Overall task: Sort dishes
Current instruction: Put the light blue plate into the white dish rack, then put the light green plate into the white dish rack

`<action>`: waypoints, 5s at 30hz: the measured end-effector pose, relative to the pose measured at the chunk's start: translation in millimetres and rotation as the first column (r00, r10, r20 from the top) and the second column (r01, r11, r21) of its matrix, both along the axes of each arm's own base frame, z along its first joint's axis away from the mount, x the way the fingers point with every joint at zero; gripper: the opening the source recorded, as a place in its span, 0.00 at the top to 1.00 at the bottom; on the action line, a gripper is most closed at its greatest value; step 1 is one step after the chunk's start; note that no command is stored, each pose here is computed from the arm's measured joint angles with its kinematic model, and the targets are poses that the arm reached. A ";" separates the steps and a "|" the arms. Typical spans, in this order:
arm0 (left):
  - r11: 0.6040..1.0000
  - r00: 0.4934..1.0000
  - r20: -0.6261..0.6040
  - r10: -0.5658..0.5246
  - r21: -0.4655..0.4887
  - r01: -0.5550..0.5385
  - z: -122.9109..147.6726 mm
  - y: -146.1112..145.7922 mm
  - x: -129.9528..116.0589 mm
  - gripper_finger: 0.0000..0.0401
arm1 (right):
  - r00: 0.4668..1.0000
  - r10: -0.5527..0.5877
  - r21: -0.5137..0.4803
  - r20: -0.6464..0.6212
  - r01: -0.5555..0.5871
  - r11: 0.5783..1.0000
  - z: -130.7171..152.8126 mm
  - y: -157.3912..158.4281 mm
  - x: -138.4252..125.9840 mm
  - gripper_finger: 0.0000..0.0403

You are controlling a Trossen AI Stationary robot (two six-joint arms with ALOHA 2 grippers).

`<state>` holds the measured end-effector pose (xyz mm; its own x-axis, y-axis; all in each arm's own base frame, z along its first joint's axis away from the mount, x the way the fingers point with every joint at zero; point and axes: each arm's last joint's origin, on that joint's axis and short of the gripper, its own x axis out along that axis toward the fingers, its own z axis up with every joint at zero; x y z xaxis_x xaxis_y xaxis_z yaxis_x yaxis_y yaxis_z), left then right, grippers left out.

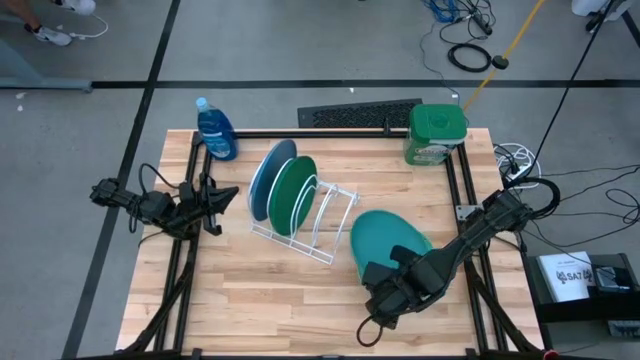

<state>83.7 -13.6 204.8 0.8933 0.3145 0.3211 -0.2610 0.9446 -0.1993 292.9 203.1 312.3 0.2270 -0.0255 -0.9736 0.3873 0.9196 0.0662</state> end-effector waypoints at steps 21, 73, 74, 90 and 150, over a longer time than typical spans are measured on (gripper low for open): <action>1.000 1.000 0.001 0.000 0.000 0.000 0.1 0.0 0.0 1.00 | 0.648 0.222 -0.543 0.729 0.350 0.763 86.5 12.4 58.5 1.00; 1.000 1.000 0.001 -0.001 -0.002 0.001 -0.1 0.0 0.0 1.00 | 0.683 0.009 -0.493 0.730 0.518 0.699 -100.5 -36.7 187.2 0.86; 1.000 1.000 0.001 -0.001 -0.002 0.001 -0.1 0.0 0.0 1.00 | 0.679 0.008 -0.492 0.734 0.523 0.697 -100.2 -36.7 187.3 0.84; 1.000 1.000 0.000 -0.001 -0.001 0.001 -0.1 -0.1 0.0 1.00 | 0.704 0.188 -0.608 0.685 0.410 0.680 -30.6 -22.3 170.7 0.59; 1.000 1.000 -0.003 -0.001 0.000 0.001 -0.4 -0.1 0.2 1.00 | 0.963 -0.270 -0.071 -0.009 0.269 0.960 -113.8 25.8 39.5 0.44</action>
